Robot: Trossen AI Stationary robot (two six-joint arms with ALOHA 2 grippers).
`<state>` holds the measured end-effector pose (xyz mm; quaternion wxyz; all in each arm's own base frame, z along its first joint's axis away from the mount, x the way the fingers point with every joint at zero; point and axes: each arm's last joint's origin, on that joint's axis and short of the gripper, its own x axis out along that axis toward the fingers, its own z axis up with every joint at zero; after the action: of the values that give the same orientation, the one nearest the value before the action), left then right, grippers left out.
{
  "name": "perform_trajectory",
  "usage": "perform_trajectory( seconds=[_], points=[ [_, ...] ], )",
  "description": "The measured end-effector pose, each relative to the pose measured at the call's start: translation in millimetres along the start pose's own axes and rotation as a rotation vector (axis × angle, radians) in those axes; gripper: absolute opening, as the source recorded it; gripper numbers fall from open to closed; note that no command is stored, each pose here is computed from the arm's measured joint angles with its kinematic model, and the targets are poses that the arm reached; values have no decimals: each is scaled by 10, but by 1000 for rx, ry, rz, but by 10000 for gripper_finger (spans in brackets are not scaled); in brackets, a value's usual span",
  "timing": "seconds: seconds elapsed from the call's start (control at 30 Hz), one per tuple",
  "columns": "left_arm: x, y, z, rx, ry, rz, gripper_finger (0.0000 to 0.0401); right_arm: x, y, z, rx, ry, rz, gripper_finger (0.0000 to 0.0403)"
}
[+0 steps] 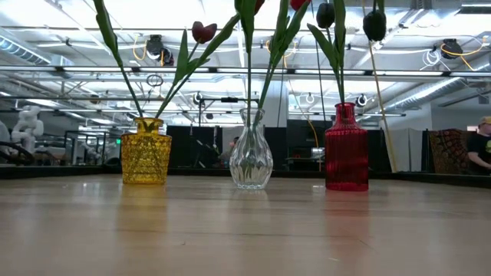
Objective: Sort flowers into vase by color
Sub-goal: Put the black tulip into the red vase
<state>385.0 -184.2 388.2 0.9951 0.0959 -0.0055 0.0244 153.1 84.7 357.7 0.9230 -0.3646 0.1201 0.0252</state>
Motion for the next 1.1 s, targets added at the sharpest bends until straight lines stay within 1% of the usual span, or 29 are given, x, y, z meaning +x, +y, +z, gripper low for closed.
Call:
perform_trajectory(
  seconds=[0.07, 0.13, 0.23, 0.33, 0.43, 0.53, 0.67, 0.83, 1.0, 1.1],
  points=[
    [-8, -19, 10, 71, -12, -26, 214, 6, 51, 24, 13, 0, 9, 0],
    [34, -35, -29, 119, -14, -24, 214, 21, 108, 48, 41, -3, 31, 0],
    [137, -59, -154, 203, 2, -20, 214, 56, 188, 78, 88, 1, 53, 0],
    [265, -52, -283, 250, 0, -10, 214, 100, 265, 104, 112, 15, 57, 0],
    [370, -30, -370, 264, -20, 15, 214, 145, 334, 125, 115, 25, 66, 0],
    [434, 7, -413, 254, -40, 28, 214, 182, 403, 137, 115, 38, 78, 0],
    [485, 44, -461, 259, -44, 0, 209, 198, 444, 151, 112, 38, 87, 0],
    [492, 39, -509, 272, -7, -31, 171, 184, 412, 214, 150, -18, 65, 0],
    [492, 33, -531, 270, 12, -37, 124, 188, 402, 247, 136, -47, 56, 0],
    [492, 33, -531, 270, 13, -37, 105, 188, 402, 247, 136, -49, 58, 0]
  ],
)
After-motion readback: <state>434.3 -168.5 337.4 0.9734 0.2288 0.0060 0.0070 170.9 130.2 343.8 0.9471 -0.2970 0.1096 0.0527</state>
